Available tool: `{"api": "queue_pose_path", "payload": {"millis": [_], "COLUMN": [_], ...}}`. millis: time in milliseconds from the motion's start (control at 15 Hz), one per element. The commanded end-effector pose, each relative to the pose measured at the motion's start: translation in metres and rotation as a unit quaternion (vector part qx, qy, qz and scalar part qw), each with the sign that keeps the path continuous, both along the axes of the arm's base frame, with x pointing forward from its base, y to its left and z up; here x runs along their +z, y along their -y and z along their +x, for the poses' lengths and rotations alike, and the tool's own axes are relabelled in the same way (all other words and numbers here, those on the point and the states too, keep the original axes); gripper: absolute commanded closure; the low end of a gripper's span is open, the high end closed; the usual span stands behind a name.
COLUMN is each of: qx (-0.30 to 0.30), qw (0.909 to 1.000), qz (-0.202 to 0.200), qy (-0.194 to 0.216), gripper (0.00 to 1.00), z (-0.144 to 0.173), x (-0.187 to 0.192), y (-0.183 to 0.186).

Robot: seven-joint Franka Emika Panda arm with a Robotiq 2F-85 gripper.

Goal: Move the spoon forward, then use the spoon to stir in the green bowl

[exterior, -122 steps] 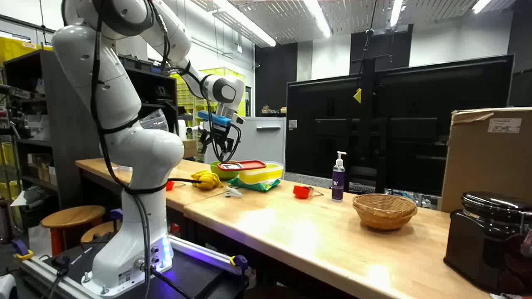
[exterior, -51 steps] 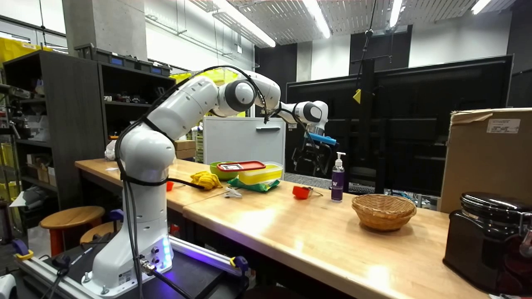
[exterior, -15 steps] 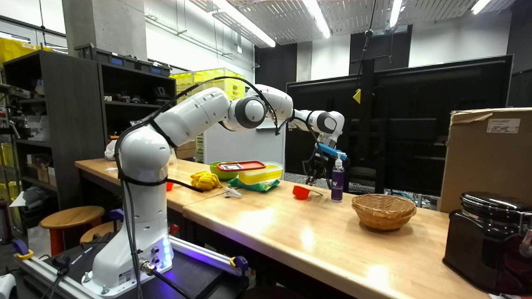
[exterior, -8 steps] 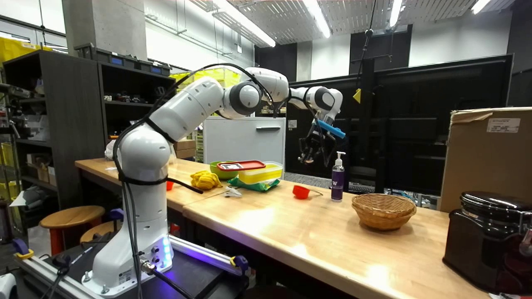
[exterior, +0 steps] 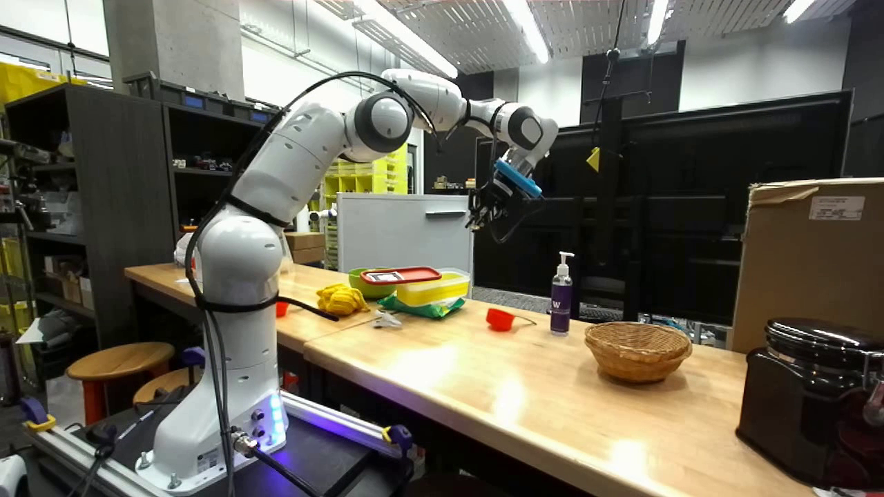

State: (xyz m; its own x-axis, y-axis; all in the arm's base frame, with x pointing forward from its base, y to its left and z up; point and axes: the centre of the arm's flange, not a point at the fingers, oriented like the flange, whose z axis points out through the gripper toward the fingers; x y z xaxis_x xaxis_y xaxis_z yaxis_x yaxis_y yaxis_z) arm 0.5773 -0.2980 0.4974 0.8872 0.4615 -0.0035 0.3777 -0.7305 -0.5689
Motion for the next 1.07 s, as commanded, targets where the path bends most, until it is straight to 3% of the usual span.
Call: {"api": "queue_pose_path", "payload": {"millis": [0,267,533,733,1000], "qx": [-0.101,-0.190,-0.274,-0.335,-0.409], "qw": [0.9949,0.9793,0.9532,0.9271,0.8828], "qz": [-0.004,-0.070,-0.129,-0.167,-0.222], "qy": [0.005,0.009,0.004,-0.018,-0.065], "gripper": [0.96,0.96,0.96,0.96,0.96], "z": [-0.058,-0.057,-0.055,-0.062,-0.082], "x": [-0.010,-0.023,-0.046,-0.065,-0.088], "y": [-0.053,-0.066,-0.085,-0.107,-0.153]}}
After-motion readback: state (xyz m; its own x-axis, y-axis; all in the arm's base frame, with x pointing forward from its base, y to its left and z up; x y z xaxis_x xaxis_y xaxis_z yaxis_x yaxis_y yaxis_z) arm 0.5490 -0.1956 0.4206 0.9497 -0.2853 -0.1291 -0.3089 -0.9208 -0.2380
